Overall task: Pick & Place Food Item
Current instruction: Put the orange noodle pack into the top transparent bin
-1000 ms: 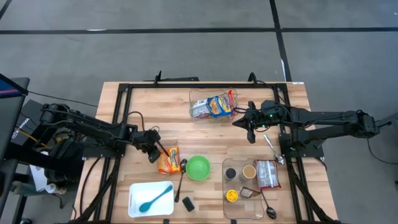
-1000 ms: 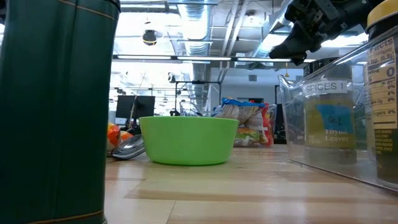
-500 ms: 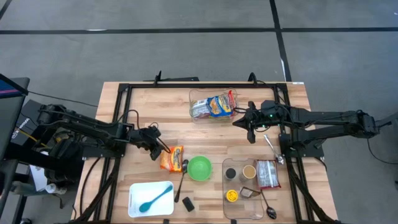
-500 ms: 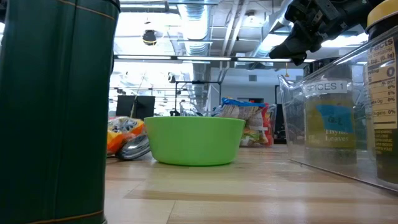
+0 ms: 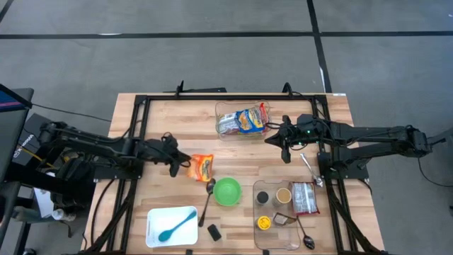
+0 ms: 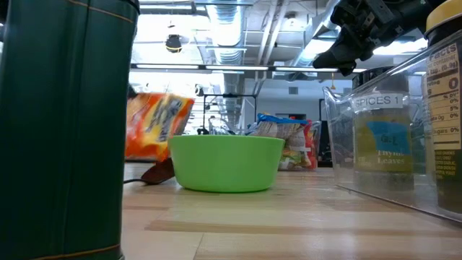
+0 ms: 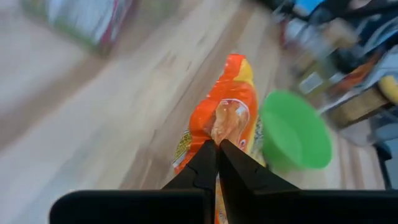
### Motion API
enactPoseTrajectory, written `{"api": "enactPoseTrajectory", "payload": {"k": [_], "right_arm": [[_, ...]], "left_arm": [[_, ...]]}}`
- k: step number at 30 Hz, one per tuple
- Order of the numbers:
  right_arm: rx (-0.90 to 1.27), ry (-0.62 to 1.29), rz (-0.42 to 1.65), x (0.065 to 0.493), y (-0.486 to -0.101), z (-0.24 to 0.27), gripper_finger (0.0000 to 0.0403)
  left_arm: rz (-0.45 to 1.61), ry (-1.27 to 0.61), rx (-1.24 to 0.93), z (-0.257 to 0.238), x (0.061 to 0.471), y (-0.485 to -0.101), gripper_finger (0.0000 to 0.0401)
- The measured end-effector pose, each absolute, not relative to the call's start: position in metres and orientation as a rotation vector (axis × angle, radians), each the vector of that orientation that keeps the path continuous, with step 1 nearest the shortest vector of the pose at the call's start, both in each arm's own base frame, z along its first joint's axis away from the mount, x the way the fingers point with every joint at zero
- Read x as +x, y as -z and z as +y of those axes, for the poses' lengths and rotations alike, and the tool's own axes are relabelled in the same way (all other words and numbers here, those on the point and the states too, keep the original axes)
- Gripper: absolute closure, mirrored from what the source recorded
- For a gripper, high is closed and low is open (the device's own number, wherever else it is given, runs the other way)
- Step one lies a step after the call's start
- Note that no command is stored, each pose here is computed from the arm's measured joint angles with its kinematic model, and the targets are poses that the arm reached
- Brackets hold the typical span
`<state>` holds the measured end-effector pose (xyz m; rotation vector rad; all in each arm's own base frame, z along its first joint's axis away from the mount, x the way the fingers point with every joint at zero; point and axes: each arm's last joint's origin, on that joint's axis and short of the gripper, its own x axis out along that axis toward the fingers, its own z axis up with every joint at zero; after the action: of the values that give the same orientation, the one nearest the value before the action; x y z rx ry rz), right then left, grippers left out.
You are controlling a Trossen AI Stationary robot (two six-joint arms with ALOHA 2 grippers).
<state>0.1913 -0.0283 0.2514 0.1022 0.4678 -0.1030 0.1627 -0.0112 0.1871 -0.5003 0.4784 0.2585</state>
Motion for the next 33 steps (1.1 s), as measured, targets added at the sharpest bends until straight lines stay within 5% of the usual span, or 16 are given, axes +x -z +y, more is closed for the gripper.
{"api": "enactPoseTrajectory", "payload": {"k": [12,23,33], "right_arm": [[0.096,0.102,0.469,0.191,-0.251,-0.028,0.0403],[0.091,0.101,0.473,0.191,-0.251,-0.028,0.0403],[0.078,0.098,0.474,0.191,-0.251,-0.028,0.0403]], "left_arm": [[0.166,-0.307,-0.266,-0.007,0.171,-0.216,0.0397],[0.118,-0.363,-0.240,-0.006,0.172,-0.220,0.0397],[-0.157,-0.406,-0.163,0.007,0.175,-0.248,0.0398]]}}
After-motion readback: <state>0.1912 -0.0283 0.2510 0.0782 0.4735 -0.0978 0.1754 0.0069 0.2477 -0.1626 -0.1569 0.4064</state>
